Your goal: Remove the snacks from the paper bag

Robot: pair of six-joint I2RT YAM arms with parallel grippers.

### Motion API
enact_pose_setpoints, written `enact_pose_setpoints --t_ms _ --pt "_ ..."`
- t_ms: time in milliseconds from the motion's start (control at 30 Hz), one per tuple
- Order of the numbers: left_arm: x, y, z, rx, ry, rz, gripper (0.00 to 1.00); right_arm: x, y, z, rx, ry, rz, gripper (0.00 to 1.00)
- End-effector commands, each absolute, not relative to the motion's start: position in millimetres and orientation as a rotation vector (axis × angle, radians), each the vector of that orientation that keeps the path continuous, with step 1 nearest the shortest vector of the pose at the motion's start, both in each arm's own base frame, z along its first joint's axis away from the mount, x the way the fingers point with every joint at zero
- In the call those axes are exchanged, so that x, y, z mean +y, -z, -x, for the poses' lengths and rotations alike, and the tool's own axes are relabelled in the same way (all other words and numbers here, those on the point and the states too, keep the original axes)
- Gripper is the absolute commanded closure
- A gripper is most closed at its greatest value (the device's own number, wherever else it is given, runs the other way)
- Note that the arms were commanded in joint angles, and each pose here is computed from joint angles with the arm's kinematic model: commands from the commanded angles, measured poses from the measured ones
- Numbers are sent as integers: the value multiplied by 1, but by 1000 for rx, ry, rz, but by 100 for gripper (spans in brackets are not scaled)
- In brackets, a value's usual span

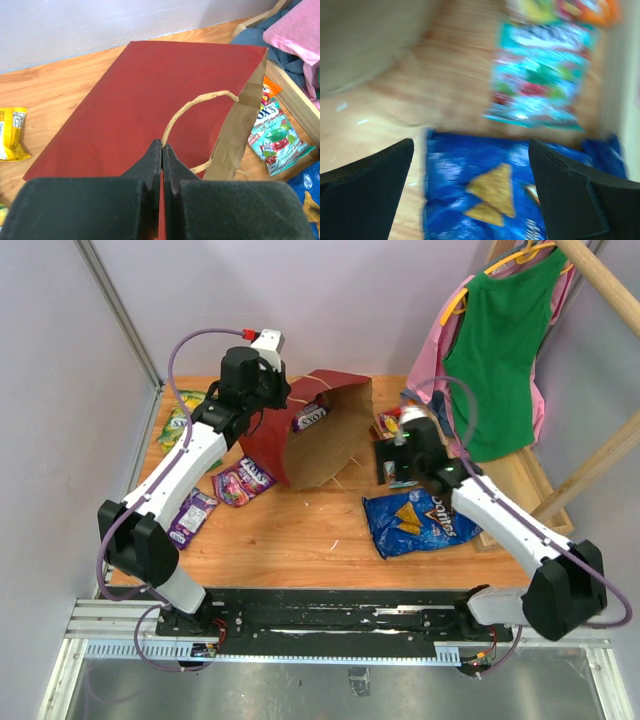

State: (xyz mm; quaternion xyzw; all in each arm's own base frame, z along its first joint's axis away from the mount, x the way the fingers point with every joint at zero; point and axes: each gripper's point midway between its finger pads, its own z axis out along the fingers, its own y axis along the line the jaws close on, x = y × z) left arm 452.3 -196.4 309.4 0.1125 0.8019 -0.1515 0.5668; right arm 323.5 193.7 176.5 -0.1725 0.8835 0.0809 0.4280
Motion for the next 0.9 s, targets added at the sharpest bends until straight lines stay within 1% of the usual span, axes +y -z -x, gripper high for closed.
enact_pose_setpoints --t_ms 0,133,233,300,433,533,867 --pt "-191 -321 -447 1848 369 -274 99 83 -156 -324 2288 -121 -100 0" --pt "-198 -320 -448 1853 403 -293 99 13 -170 -320 2194 182 -328 2" --pt "-199 -320 -448 1857 406 -304 99 -26 -163 -314 2210 334 -453 5" --pt "-197 -323 -446 1852 400 -309 99 -42 -153 -309 2240 373 -528 9" --pt "-193 -327 -445 1844 387 -309 99 -58 -139 -302 2247 459 -594 14" --pt "-193 -330 -444 1837 391 -312 99 -66 -126 -299 2264 475 -629 16" --pt "-191 -326 -445 1843 399 -317 99 -52 -86 -299 2371 321 -631 24"
